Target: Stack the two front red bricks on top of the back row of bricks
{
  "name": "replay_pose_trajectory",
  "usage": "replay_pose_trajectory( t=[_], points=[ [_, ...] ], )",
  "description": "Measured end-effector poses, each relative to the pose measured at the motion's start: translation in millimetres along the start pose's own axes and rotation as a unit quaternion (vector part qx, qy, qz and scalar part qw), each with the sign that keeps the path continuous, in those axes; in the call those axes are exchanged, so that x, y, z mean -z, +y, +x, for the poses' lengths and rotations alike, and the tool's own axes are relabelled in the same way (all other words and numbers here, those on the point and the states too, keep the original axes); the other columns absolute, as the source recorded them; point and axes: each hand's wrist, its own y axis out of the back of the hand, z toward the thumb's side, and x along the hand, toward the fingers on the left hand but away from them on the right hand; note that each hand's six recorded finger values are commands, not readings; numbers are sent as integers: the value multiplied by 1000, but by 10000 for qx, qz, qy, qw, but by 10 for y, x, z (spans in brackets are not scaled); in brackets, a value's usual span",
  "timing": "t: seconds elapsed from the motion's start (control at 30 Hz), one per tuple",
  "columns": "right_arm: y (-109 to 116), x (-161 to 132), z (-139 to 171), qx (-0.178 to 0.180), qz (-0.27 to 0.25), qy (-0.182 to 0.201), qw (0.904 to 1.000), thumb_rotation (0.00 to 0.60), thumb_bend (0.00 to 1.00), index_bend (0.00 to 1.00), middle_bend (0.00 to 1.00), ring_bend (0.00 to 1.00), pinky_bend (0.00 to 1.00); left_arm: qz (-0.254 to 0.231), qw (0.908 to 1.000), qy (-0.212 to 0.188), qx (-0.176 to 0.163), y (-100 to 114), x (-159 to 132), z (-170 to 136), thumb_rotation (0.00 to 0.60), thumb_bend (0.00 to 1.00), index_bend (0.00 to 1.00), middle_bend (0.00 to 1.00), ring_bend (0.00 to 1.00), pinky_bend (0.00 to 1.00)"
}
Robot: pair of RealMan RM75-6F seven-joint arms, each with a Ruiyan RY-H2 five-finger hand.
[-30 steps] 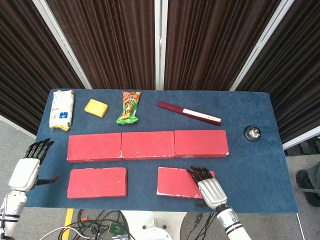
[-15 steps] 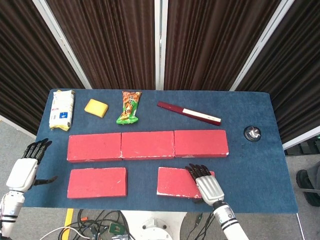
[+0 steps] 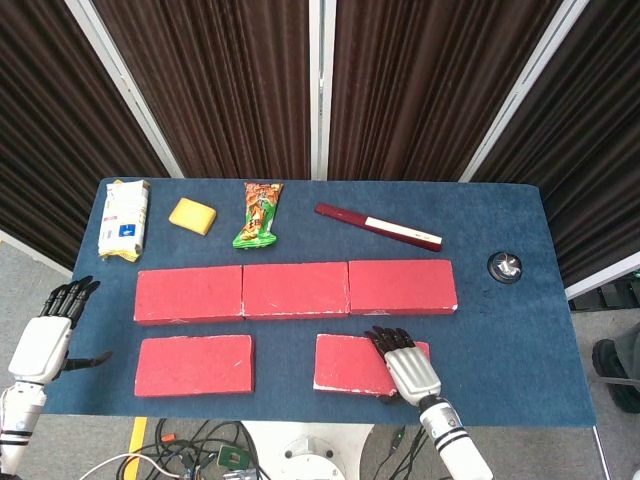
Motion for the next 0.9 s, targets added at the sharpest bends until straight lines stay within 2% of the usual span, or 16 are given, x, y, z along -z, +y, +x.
replay_pose_trajectory(
  t=[0.3, 0.43, 0.63, 0.9],
  points=[
    [-49, -41, -68, -168, 83, 5, 9998, 600, 0, 0, 6, 0, 0, -1, 10000, 3, -26, 6, 14, -6, 600, 0, 0, 0, 0, 0],
    [-18, -40, -75, -44, 98, 7, 9999, 600, 0, 0, 132, 0, 0, -4, 10000, 13, -16, 4, 22, -7, 600, 0, 0, 0, 0, 0],
    [-28, 8, -84, -44, 287, -37, 9996, 600, 0, 0, 191, 4, 0, -17, 10000, 31, 28, -10, 18, 0, 600, 0, 0, 0, 0, 0],
    [84, -9, -67, 187, 173, -7, 9997, 600, 49, 0, 238, 118, 0, 0, 10000, 10, -8, 12, 8, -3, 600, 0, 0, 0, 0, 0]
  ],
)
